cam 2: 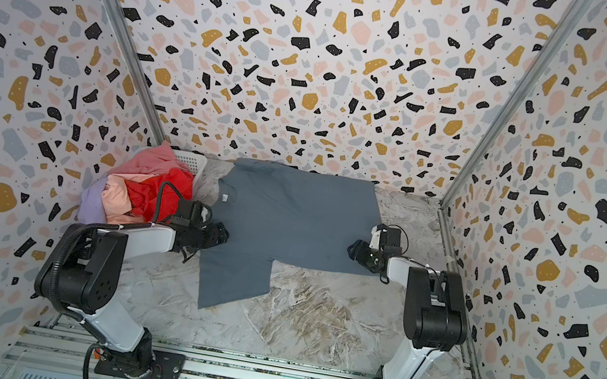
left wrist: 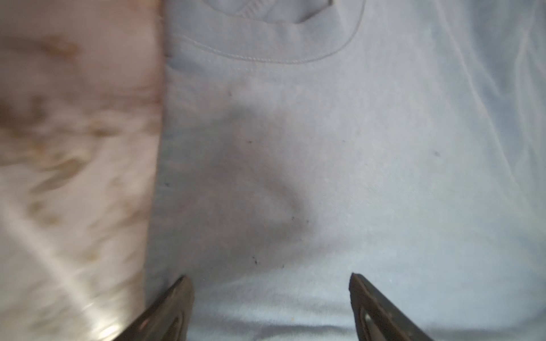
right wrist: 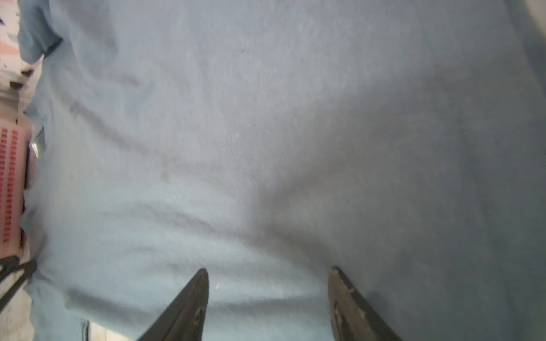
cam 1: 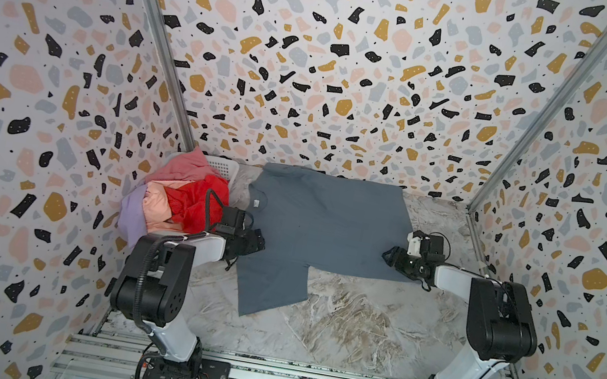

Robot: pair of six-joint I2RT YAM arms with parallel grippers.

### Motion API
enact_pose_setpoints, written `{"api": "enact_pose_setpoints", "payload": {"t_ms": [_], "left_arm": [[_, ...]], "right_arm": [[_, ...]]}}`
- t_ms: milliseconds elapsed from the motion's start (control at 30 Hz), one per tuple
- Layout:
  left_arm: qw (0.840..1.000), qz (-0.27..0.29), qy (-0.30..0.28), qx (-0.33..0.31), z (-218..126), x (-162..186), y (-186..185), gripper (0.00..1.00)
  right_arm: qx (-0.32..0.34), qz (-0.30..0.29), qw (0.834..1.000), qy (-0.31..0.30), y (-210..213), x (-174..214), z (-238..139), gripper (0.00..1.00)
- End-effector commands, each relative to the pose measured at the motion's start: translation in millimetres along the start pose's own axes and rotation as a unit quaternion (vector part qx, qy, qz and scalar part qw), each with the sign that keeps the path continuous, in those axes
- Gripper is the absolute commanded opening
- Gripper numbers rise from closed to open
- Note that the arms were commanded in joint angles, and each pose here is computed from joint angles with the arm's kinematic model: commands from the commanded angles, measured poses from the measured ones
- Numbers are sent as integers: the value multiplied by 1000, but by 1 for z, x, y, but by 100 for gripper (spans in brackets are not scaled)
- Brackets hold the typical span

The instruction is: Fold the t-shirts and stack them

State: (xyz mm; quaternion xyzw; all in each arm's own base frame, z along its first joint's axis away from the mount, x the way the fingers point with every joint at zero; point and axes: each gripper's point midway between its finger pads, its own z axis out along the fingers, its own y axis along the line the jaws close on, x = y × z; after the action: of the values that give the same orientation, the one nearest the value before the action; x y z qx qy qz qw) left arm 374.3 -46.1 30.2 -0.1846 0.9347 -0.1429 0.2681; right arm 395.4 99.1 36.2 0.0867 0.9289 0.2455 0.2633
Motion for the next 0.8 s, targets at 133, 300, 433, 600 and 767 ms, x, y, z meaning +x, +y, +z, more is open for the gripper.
{"api": "enact_pose_setpoints", "payload": {"t_ms": [133,300,433,600,767], "left_arm": [[981,-10,117,-153,-20,77,81,86],[983,-22,104,-147,-42,82,78,85],[993,-17,74,-90,-57,52,46,85],[1000,10,15,-11,-66,-22,-12,84],[999,32,-4,37,-35,-67,-52,84]], "right_arm": [[47,20,992,119,-20,103,-27,64],[48,33,991,119,-18,116,-46,64],[37,15,996,81,-3,89,-58,66],[14,-27,1000,9,34,2,-54,66],[-17,-40,998,-54,60,-70,-31,67]]}}
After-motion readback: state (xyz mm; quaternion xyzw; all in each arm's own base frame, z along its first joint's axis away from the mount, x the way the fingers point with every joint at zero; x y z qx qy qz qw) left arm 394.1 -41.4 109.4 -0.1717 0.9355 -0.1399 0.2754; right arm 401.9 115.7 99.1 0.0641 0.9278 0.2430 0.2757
